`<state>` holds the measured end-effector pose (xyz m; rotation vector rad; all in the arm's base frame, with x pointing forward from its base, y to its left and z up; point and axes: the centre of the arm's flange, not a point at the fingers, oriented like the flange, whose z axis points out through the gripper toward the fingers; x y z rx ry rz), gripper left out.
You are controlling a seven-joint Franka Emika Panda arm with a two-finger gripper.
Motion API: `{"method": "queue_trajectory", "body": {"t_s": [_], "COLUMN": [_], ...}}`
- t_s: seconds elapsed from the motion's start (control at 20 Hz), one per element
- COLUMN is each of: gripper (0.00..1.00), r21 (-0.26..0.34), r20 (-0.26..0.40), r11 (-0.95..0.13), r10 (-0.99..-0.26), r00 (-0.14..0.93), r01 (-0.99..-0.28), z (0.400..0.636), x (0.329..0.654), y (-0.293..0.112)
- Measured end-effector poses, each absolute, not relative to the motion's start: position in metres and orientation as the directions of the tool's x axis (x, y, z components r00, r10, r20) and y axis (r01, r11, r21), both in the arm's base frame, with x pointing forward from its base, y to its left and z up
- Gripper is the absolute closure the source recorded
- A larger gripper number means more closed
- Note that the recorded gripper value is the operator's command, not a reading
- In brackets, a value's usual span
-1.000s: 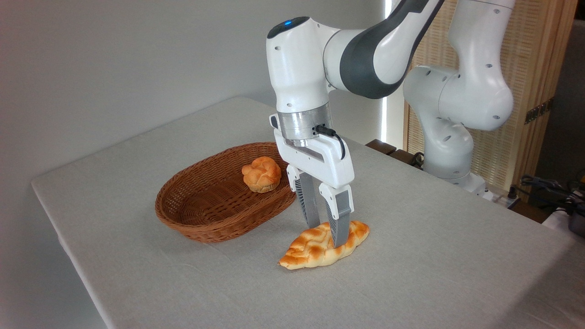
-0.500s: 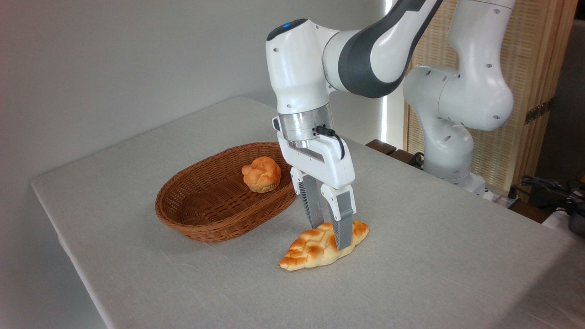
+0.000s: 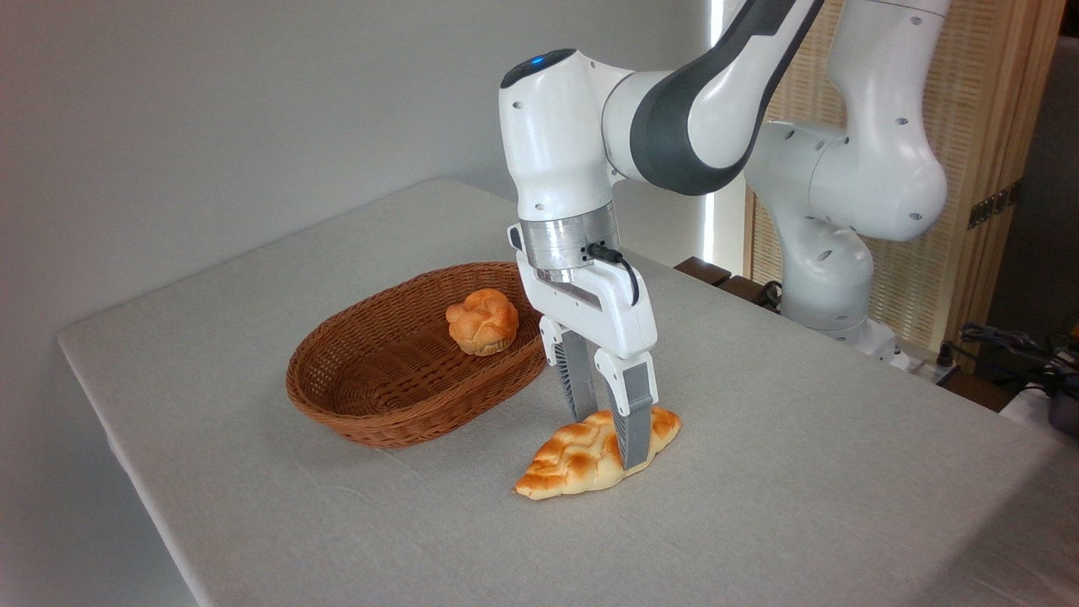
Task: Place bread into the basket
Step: 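Lower the gripper onto the braided roll and close it around the roll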
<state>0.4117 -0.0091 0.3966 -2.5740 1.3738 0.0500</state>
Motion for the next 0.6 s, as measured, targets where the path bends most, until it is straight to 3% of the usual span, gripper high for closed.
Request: {"method": "queue_trajectory", "body": {"t_s": [0.6], "gripper": [0.58], "r21": [-0.181], "r20": [-0.133], "r11": [-0.539], "r10": [-0.815], "r00": [0.564], "r01": [-0.822], "z": [0.3973], "x": [0.4120], "y": [-0.0079]}}
